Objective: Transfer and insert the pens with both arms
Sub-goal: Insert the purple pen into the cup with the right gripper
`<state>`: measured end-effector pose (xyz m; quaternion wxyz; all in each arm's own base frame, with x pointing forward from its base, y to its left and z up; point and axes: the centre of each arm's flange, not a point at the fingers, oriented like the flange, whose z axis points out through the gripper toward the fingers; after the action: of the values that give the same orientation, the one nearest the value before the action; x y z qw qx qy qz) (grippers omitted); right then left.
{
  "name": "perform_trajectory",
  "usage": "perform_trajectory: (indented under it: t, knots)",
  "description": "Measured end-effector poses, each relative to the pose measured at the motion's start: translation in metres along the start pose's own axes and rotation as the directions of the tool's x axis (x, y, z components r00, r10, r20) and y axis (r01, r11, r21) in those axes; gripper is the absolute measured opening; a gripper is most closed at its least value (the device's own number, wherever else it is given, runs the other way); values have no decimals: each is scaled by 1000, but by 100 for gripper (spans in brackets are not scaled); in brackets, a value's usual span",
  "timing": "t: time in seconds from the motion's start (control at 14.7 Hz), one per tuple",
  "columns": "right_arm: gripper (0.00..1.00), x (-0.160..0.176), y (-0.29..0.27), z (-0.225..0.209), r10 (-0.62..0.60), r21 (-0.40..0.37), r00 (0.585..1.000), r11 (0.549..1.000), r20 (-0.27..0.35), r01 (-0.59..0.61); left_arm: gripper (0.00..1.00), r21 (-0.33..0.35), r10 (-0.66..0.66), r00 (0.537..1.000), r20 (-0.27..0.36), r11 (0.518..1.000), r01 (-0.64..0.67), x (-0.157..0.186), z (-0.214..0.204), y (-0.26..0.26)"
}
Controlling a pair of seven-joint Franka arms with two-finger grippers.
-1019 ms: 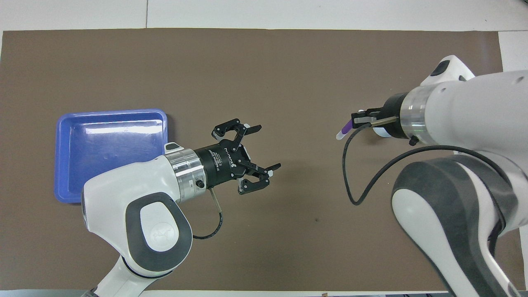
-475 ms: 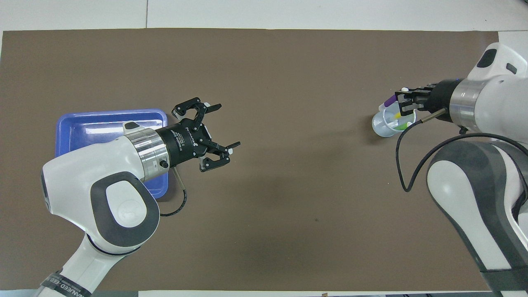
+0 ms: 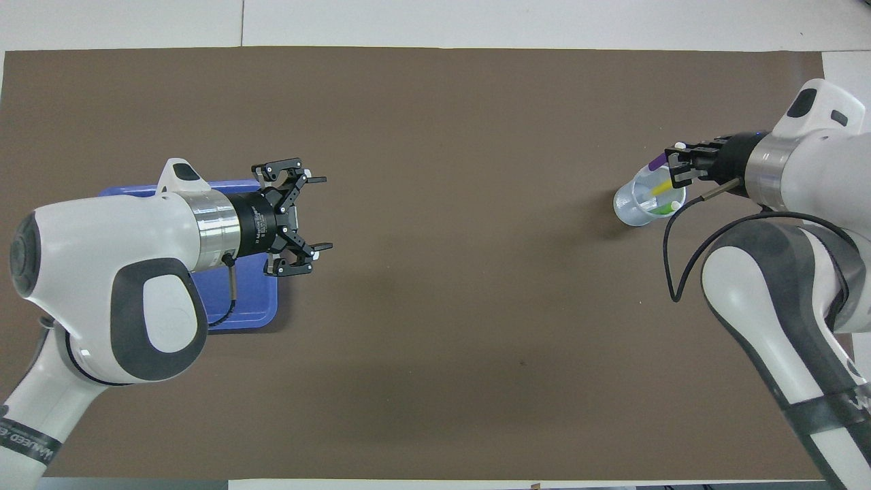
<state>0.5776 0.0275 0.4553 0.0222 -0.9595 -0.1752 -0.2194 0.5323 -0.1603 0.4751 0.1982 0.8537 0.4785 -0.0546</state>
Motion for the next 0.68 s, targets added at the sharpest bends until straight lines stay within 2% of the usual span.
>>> perform_trajectory:
  t: [0.2,0.34,0.48,0.68]
  knots:
    - [18,-9,-1,11,3,0,1000,1000,11,-3,100,123,255,966,-52,961,-247,26,-24,6]
    - [18,-10,-1,12,3,1,1000,1000,13,-3,100,206,418,908,-44,893,-401,43,-45,11]
    - [18,-12,-1,15,4,0,1000,1000,15,-4,100,291,576,817,-15,784,-547,62,-74,13]
    - [18,-16,0,29,7,-6,1000,1000,13,-7,100,380,770,635,68,569,-730,80,-123,9]
